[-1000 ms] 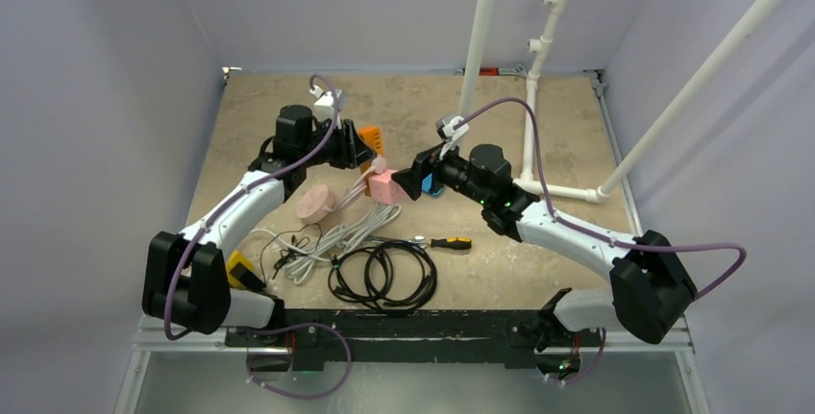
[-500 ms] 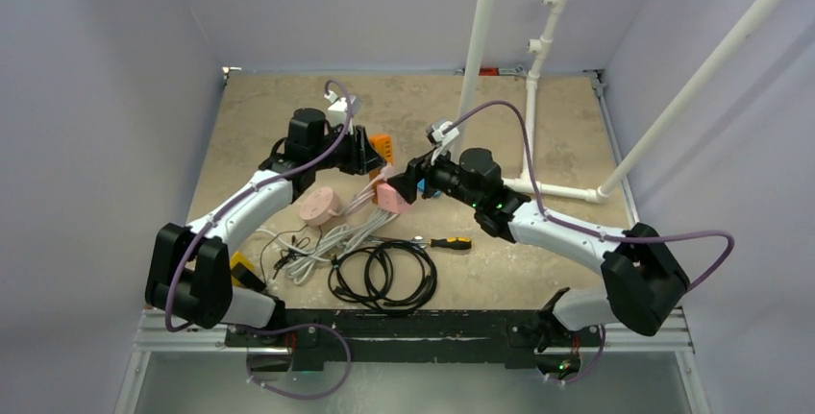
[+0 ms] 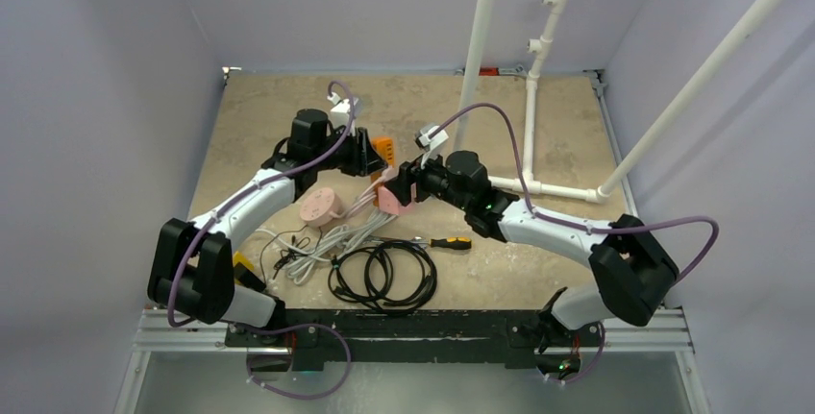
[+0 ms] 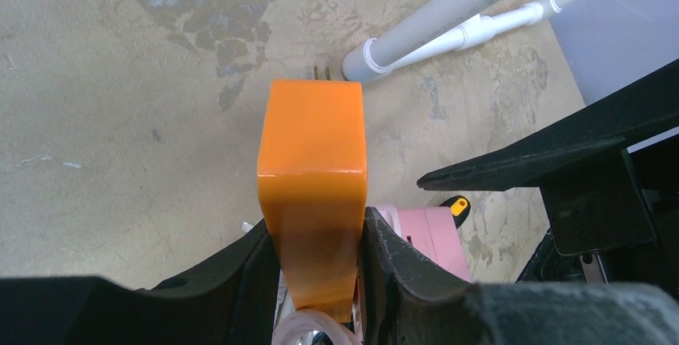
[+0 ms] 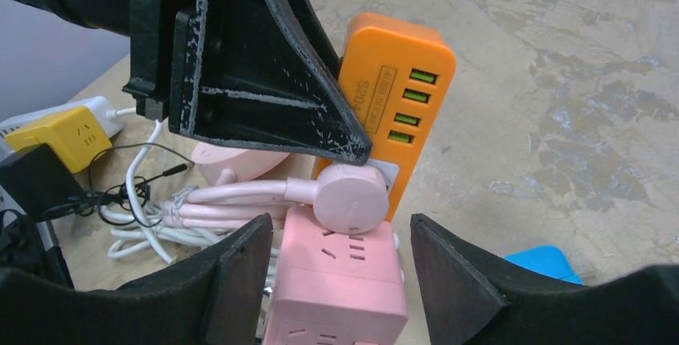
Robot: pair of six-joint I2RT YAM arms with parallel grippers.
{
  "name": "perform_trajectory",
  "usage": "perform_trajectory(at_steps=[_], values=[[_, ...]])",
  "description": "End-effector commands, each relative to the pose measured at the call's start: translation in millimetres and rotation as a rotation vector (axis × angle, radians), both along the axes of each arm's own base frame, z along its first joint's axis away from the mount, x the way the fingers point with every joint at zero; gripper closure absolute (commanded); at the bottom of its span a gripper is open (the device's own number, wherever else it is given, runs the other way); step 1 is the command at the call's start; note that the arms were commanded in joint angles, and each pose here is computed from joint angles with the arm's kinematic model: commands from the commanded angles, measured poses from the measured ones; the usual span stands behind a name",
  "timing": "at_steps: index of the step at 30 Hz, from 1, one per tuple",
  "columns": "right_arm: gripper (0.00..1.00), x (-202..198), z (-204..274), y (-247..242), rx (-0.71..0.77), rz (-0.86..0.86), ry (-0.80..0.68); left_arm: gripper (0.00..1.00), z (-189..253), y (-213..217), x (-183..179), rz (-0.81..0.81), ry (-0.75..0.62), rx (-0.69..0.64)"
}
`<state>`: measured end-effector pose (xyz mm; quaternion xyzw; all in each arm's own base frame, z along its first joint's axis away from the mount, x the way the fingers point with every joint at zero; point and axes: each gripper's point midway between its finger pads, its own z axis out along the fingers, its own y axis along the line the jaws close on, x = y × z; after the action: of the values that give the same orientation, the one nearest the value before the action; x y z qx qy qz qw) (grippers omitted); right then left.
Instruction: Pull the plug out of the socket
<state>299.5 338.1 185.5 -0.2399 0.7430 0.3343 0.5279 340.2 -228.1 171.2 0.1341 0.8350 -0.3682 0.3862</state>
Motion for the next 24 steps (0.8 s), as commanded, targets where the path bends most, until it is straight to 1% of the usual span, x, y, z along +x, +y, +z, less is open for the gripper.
perform_trajectory(at_steps=[1, 11, 16, 24], values=[[0.35, 11.5, 18.0, 7.1, 0.02, -0.019, -0.057, 1.0, 32.9, -17.1, 3.5, -0.067, -0.083, -0.063], [0.43, 16.2, 3.8, 6.8, -0.048, -0.03, -0.056, 1.0, 31.7, -18.5, 1.8, -0.082, -0.076, -0.046], [0.44, 13.1, 2.3, 9.9, -0.074, 0.01, -0.068, 1.0, 26.5, -18.2, -0.3, -0.092, -0.053, -0.033], [0.45, 14.9, 0.0, 10.1, -0.082, 0.006, -0.069, 1.0, 25.7, -20.8, -2.7, -0.115, -0.043, -0.038]])
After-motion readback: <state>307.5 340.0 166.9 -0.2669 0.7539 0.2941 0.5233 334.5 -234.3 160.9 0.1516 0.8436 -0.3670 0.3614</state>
